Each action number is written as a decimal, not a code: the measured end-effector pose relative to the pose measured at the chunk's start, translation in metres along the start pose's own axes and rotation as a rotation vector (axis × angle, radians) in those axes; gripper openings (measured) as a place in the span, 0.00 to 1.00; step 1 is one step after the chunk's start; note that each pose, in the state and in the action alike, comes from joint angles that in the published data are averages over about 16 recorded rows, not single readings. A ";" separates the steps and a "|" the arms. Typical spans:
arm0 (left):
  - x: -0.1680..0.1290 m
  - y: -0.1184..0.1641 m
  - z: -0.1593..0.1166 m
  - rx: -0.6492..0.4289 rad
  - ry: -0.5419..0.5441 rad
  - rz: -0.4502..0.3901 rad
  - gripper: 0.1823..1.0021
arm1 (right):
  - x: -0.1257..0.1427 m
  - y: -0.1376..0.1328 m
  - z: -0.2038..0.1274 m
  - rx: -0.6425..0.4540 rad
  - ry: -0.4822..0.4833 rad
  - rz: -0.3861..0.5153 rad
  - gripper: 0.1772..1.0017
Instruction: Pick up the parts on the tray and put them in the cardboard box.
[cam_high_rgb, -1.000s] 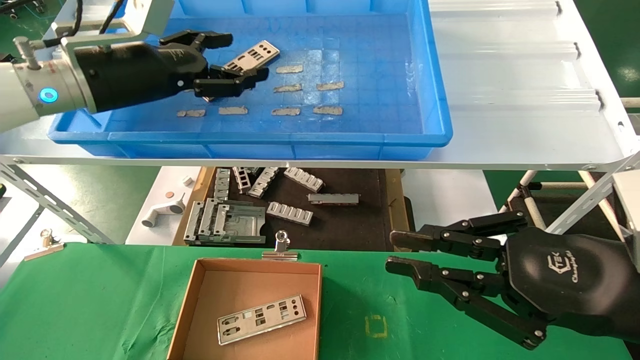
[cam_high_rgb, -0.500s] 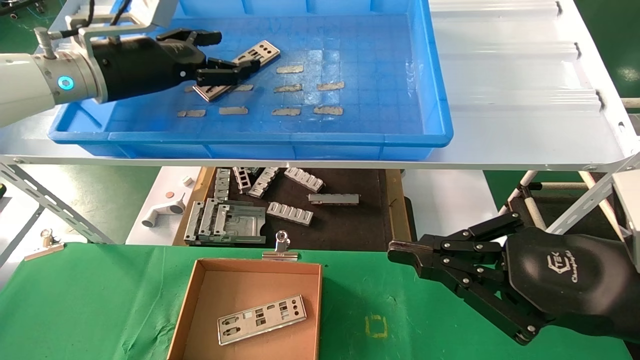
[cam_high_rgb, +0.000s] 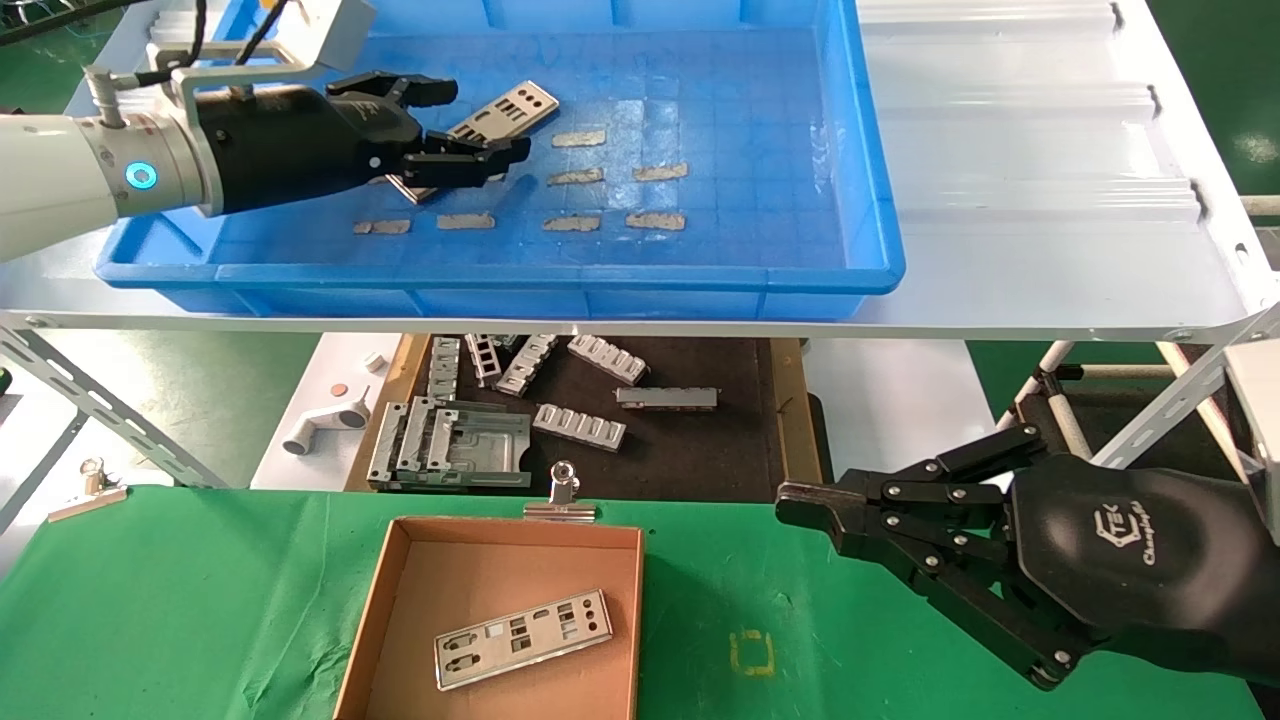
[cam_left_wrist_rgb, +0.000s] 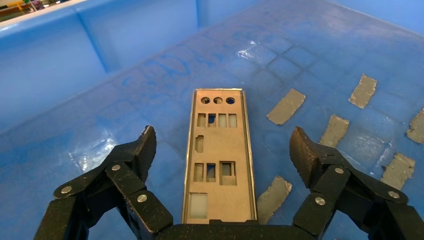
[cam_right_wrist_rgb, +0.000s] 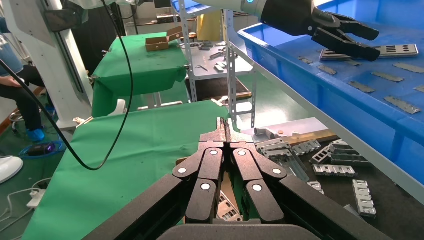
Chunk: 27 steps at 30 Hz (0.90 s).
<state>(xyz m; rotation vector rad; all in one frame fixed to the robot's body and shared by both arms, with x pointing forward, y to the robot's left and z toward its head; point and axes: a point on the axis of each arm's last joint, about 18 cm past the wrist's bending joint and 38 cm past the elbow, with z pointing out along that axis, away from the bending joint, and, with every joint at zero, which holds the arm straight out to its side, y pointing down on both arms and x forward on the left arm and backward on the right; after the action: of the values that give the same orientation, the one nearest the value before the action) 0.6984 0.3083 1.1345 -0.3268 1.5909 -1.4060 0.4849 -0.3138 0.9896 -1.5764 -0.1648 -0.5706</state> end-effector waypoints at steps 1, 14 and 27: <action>0.000 0.000 0.000 0.000 0.000 0.000 0.97 | 0.000 0.000 0.000 0.000 0.000 0.000 0.02; 0.002 0.002 0.003 -0.001 -0.001 -0.005 0.80 | 0.000 0.000 0.000 0.000 0.000 0.000 0.02; 0.000 0.002 0.002 -0.003 -0.010 0.010 0.46 | 0.000 0.000 0.000 0.000 0.000 0.000 0.02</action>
<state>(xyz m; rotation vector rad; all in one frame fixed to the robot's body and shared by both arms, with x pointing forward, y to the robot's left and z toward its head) 0.7013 0.3078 1.1329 -0.3262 1.5846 -1.3923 0.4849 -0.3138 0.9896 -1.5764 -0.1648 -0.5706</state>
